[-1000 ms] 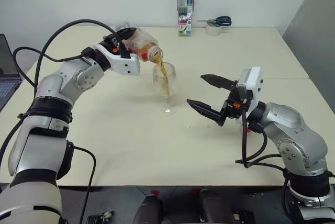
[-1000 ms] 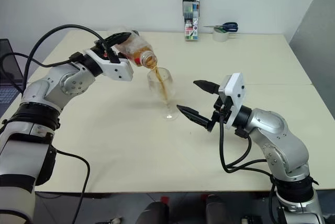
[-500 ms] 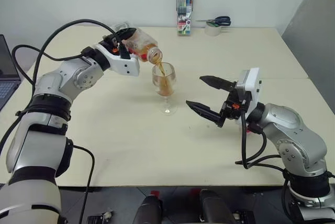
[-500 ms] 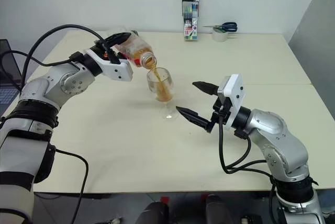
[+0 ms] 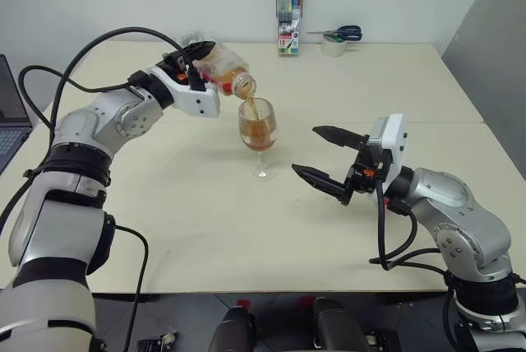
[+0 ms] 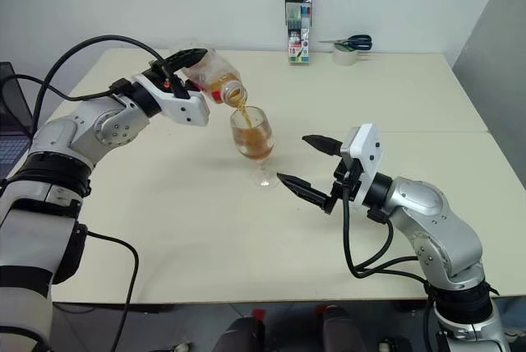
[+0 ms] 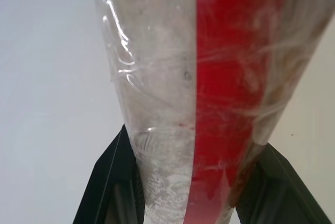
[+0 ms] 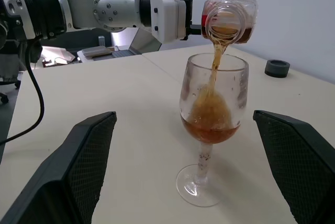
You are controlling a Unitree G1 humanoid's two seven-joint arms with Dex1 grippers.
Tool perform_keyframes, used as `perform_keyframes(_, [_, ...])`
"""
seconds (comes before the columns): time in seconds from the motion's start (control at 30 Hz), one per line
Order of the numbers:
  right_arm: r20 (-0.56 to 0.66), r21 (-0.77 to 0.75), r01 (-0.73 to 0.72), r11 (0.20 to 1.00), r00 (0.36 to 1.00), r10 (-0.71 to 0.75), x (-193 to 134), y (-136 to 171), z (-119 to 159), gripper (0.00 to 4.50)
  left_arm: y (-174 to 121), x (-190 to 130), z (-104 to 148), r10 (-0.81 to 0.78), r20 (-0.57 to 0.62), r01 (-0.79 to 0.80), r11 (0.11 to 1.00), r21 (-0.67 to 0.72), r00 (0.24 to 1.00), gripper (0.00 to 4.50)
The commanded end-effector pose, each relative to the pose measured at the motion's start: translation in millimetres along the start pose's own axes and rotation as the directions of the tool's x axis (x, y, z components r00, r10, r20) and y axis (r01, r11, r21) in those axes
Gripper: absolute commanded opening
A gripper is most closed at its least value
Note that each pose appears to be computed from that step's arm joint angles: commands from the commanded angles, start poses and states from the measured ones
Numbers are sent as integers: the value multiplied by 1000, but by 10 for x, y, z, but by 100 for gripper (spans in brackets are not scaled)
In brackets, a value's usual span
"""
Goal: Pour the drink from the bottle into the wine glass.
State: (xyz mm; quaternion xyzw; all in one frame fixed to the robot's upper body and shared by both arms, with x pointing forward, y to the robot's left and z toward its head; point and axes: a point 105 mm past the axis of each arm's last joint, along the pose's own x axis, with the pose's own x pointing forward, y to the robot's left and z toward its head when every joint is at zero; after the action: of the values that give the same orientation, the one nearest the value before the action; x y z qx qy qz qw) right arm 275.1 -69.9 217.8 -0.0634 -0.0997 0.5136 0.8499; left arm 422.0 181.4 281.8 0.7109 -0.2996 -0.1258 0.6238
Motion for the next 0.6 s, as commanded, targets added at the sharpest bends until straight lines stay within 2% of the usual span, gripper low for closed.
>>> perform_keyframes(0.03, [35,-47,-16,999,999,18,-1,56,108,450,271,-3,-51,71,-2,-71,997,43,997,168])
perform_keyframes(0.6, [30,-49,-22,999,999,24,2,67,102,450,267,-7,-58,71,-2,-71,996,49,997,168])
